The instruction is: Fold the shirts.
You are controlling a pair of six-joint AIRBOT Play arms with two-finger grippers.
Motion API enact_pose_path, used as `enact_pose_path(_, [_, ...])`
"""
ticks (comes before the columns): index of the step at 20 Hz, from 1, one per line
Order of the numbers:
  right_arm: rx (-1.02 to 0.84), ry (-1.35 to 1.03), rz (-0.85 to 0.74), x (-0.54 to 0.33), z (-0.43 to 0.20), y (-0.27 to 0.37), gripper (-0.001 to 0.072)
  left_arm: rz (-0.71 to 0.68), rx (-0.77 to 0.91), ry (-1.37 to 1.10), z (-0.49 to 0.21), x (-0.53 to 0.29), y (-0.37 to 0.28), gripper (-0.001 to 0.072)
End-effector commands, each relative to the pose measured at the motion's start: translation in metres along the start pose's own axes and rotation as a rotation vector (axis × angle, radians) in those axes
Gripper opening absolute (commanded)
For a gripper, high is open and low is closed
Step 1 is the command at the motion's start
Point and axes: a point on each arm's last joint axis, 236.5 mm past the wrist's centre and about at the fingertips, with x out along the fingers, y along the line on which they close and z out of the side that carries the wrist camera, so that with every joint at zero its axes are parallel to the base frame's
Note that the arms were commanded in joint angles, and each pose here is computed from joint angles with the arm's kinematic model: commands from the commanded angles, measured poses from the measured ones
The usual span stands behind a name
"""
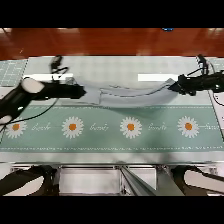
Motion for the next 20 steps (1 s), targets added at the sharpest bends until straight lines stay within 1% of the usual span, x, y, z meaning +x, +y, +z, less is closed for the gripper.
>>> enact_pose_path(1, [-0.073,-0.05,-0.076,-0.042,-0.025,0.012,0.0023,-0.084,0.059,0.118,-0.004,0.064,-0.058,0.0018])
enact_pose_path(5, [-0.12,-0.095,-0.096,-0.075,-0.054,0.033,0.0023,-0.19,0.109,0.312,-0.011,0.119,-0.117,0.0018])
enact_pose_path(7, [-0.139,-0.125,-0.093,-0.089,-0.062,0.045,0.0023,-0.223,0.128,0.381,-0.021,0.138,-0.138,0.0019])
enact_pose_path(9, [-0.147,-0.157,-0.088,-0.101,-0.066,0.055,0.0023,-0.262,0.132,0.471,-0.046,0.151,-0.159,0.0019])
enact_pose_path(12, [-0.154,-0.16,-0.06,-0.106,-0.072,0.067,0.0023,-0.362,0.106,0.567,-0.09,0.159,-0.204,0.0019])
enact_pose_path(15, [-0.148,-0.178,-0.006,-0.106,-0.069,0.079,0.0023,-0.39,0.167,0.679,-0.145,0.162,-0.232,0.0019])
enact_pose_path(17, [-0.147,-0.182,0.008,-0.106,-0.068,0.083,0.0023,-0.402,0.205,0.723,-0.169,0.16,-0.245,0.0019])
enact_pose_path(19, [-0.146,-0.182,0.019,-0.106,-0.068,0.086,0.0023,-0.411,0.214,0.716,-0.165,0.157,-0.25,0.0019])
enact_pose_path(20, [-0.155,-0.178,0.024,-0.104,-0.069,0.089,0.0023,-0.414,0.208,0.698,-0.152,0.153,-0.247,0.0019])
